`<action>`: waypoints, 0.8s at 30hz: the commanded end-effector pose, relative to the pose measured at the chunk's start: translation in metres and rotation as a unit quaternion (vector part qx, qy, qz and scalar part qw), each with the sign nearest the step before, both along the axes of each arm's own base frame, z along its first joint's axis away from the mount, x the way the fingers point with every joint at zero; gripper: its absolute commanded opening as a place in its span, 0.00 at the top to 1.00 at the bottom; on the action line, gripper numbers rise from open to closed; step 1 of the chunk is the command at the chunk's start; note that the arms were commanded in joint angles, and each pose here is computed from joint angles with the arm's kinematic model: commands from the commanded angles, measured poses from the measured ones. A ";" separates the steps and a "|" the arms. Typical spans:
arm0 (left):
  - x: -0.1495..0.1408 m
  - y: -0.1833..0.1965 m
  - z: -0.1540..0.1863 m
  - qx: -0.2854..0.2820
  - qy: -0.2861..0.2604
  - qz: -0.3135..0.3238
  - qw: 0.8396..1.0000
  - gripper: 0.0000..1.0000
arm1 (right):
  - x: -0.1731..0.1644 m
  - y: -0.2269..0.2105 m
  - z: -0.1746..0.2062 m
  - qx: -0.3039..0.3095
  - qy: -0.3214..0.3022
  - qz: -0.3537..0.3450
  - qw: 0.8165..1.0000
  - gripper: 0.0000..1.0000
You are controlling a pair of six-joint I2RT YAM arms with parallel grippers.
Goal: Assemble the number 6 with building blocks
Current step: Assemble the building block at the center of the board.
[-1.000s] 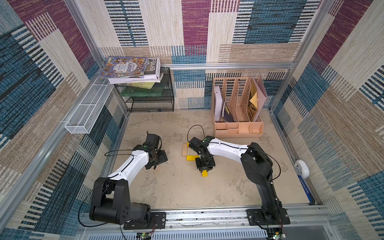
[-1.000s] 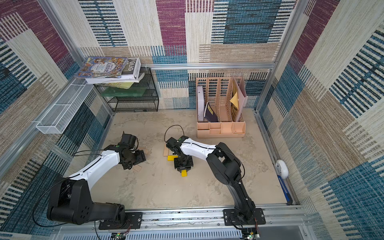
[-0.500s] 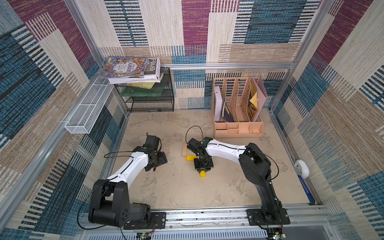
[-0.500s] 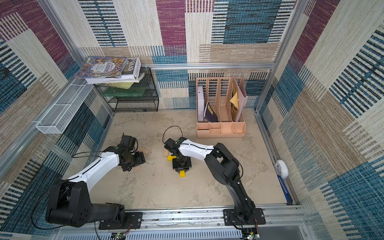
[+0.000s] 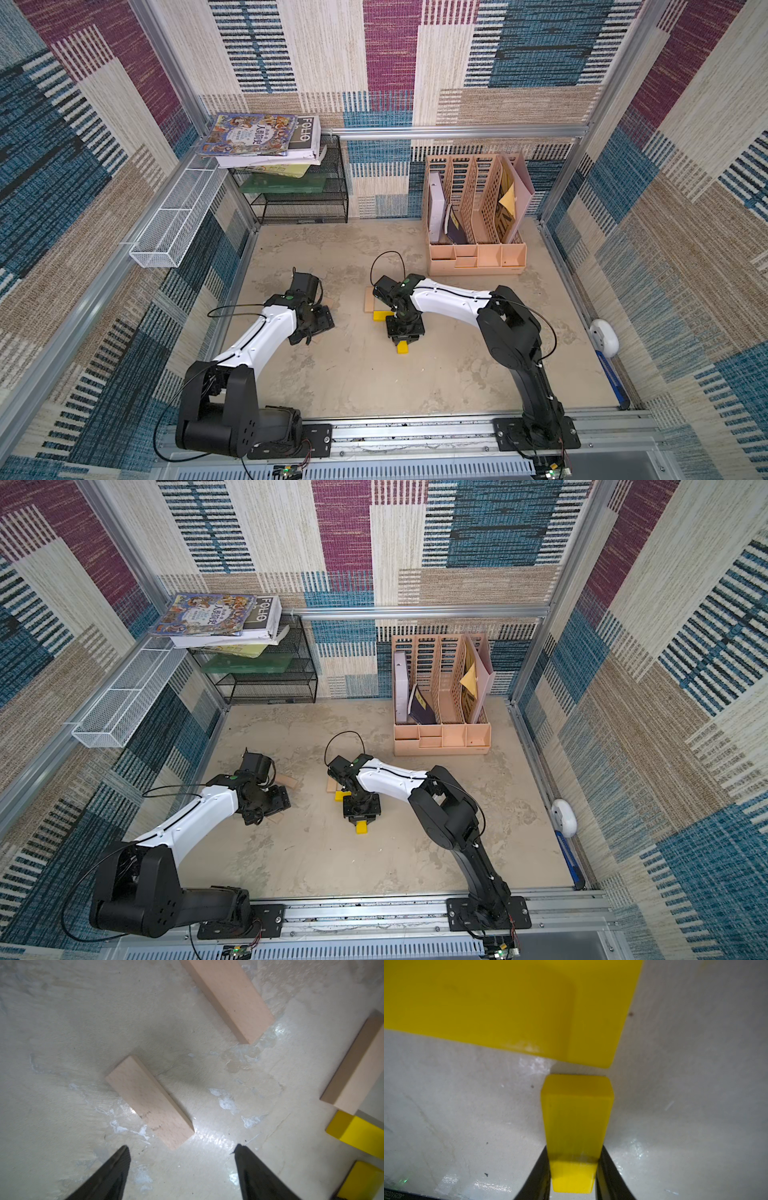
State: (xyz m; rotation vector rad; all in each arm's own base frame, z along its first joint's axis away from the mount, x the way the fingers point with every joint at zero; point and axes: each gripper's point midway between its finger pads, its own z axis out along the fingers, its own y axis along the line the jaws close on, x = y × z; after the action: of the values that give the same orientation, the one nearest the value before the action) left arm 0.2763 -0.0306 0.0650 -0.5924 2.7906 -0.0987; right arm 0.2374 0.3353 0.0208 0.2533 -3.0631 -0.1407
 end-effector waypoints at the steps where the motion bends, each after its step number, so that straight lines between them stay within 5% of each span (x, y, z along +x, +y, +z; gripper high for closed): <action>1: -0.001 0.001 0.000 0.003 0.001 0.000 1.000 0.17 | 0.004 0.006 -0.003 0.013 -0.001 -0.012 1.000 1.00; 24: 0.002 0.001 0.000 0.005 -0.001 -0.006 1.000 0.17 | 0.012 0.008 -0.005 0.018 -0.002 -0.034 0.999 1.00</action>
State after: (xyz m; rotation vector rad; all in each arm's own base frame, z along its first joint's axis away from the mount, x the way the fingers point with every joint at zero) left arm 0.2762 -0.0309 0.0639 -0.5849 2.7951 -0.0966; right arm 0.2459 0.3409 0.0209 0.1566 -3.0681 -0.1954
